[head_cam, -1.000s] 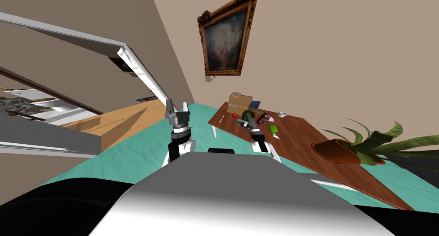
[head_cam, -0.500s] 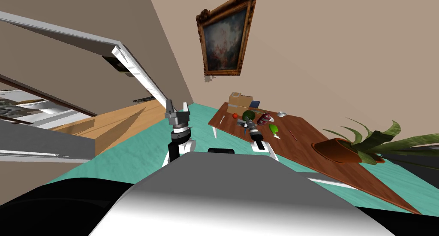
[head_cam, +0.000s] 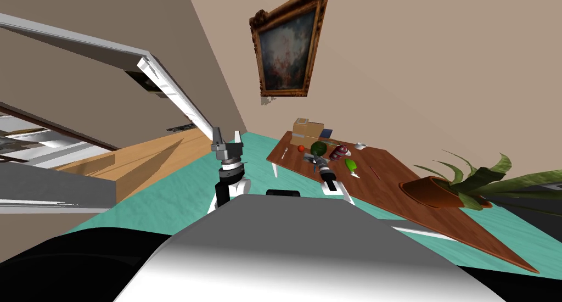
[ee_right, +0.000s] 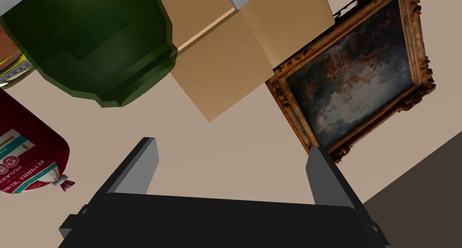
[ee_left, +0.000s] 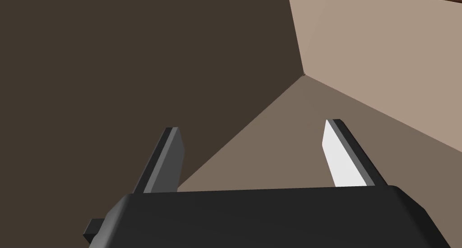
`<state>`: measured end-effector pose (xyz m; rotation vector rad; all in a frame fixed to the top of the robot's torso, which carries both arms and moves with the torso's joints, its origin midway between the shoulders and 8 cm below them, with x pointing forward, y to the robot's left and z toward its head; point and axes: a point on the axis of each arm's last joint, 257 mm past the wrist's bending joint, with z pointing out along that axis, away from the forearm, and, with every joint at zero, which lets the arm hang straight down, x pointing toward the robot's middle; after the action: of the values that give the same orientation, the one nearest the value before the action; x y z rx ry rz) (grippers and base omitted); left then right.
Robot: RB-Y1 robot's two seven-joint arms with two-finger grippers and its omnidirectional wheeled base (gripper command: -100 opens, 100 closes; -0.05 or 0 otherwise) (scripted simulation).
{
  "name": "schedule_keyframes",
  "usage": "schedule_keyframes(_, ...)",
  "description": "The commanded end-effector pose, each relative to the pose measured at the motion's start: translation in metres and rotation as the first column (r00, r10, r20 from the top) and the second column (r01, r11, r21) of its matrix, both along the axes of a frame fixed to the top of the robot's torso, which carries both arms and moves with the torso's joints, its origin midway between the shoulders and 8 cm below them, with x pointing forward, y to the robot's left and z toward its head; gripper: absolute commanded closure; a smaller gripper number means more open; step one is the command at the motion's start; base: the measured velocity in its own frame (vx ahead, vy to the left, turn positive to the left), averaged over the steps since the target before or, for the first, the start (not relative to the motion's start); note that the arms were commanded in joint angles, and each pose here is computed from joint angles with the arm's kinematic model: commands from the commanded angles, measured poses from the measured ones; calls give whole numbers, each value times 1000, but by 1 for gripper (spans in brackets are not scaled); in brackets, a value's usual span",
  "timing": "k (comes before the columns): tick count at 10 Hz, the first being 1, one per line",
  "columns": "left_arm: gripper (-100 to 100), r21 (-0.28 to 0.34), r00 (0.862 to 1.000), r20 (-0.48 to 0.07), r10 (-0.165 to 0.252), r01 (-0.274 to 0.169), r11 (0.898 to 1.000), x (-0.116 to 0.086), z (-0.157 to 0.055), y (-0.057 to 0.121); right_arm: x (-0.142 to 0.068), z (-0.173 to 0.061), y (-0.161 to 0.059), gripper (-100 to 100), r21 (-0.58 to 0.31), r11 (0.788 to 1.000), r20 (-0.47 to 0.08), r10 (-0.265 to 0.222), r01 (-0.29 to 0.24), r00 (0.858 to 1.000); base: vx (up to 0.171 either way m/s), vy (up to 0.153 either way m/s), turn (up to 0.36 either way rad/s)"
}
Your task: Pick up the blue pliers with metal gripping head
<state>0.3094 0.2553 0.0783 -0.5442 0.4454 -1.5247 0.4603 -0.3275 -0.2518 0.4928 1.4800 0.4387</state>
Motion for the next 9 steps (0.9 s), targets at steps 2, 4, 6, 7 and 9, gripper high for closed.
schedule_keyframes(2, 0, 0, 1000, 0, 0, 0, 1000, 0, 0, 0, 1, -26, -11, -100, -50, 999, -57, -22, 19, 998, 27, 33, -27)
schedule_keyframes(4, 0, 0, 1000, 0, 0, 0, 1000, 0, 0, 0, 1, -45, -20, -100, -92, 995, -104, -42, 32, 994, 20, 28, -27)
schedule_keyframes(6, 0, 0, 1000, 0, 0, 0, 1000, 0, 0, 0, 0, -63, -28, -100, -134, 990, -149, -62, 42, 987, 21, 21, -28)
schedule_keyframes(7, 0, 0, 1000, 0, 0, 0, 1000, 0, 0, 0, 0, -77, -36, -100, -175, 983, -184, -81, 48, 980, 18, 28, -36)
schedule_keyframes(9, 0, 0, 1000, 0, 0, 0, 1000, 0, 0, 0, -3, -95, -44, -100, -213, 976, -228, -101, 52, 968, 20, 23, -27)
